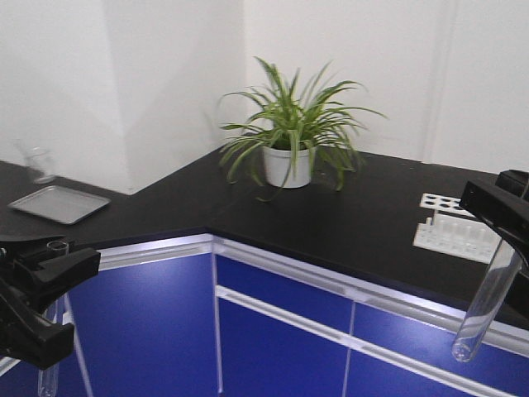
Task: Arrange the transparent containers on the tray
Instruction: 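Drive the base to the counter with the yellow tray, holding tubes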
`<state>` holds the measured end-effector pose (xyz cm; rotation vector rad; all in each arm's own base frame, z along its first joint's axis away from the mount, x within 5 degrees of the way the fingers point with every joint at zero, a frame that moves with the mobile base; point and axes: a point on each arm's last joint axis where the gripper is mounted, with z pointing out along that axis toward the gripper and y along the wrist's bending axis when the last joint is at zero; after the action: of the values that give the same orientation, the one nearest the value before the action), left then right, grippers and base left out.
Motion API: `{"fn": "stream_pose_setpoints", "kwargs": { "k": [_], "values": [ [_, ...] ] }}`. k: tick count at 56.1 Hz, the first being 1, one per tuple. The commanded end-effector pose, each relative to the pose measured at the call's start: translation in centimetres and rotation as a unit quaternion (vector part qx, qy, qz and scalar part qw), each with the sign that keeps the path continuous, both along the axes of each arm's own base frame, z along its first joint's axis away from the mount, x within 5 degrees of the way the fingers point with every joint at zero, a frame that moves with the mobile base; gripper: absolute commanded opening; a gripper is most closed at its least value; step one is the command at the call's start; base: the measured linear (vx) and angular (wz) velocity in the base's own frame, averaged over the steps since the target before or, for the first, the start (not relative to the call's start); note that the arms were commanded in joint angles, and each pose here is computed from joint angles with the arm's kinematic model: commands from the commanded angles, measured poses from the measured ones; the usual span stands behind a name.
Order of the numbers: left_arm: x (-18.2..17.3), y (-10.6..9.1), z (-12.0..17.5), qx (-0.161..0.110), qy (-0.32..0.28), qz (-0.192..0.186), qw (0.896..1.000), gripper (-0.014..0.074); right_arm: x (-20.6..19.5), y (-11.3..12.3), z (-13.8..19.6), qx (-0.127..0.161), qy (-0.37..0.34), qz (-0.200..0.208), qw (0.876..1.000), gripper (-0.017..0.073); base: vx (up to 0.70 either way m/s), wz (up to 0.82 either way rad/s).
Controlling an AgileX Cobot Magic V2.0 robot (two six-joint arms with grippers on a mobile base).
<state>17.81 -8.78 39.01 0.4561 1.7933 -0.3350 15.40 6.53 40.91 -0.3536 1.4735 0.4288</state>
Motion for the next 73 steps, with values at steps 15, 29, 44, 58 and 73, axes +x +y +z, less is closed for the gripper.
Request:
{"fn": "stream_pose_setpoints", "kwargs": {
  "k": [15, 29, 44, 58, 73],
  "values": [
    [-0.22, 0.06, 1.79, -0.031, -0.05, 0.003, 0.998, -0.0001, -0.06, -0.31, 0.98, -0.014, -0.023, -0.016, 1.0, -0.0013, -0.27, 0.45],
    [-0.22, 0.06, 1.79, -0.031, -0.05, 0.003, 0.998, -0.0001, -0.06, -0.31, 0.98, -0.014, -0.023, -0.016, 1.0, -0.0013, -0.27, 0.54],
    [-0.22, 0.06, 1.79, -0.031, -0.05, 0.003, 0.998, -0.0001, -0.07, -0.3, 0.98, -0.015, -0.023, -0.015, 1.0, -0.0013, -0.25, 0.57],
    [-0.22, 0.06, 1.79, -0.031, -0.05, 0.003, 0.998, -0.0001, -0.07, -0.3, 0.98, -0.015, -0.023, -0.015, 1.0, -0.0013, -0.21, 0.58],
    [-0.22, 0.06, 1.79, -0.031, -0.05, 0.003, 0.998, -0.0001, -0.07, -0.3, 0.98, -0.015, -0.023, -0.015, 1.0, -0.0013, -0.15, 0.51]
  ]
}}
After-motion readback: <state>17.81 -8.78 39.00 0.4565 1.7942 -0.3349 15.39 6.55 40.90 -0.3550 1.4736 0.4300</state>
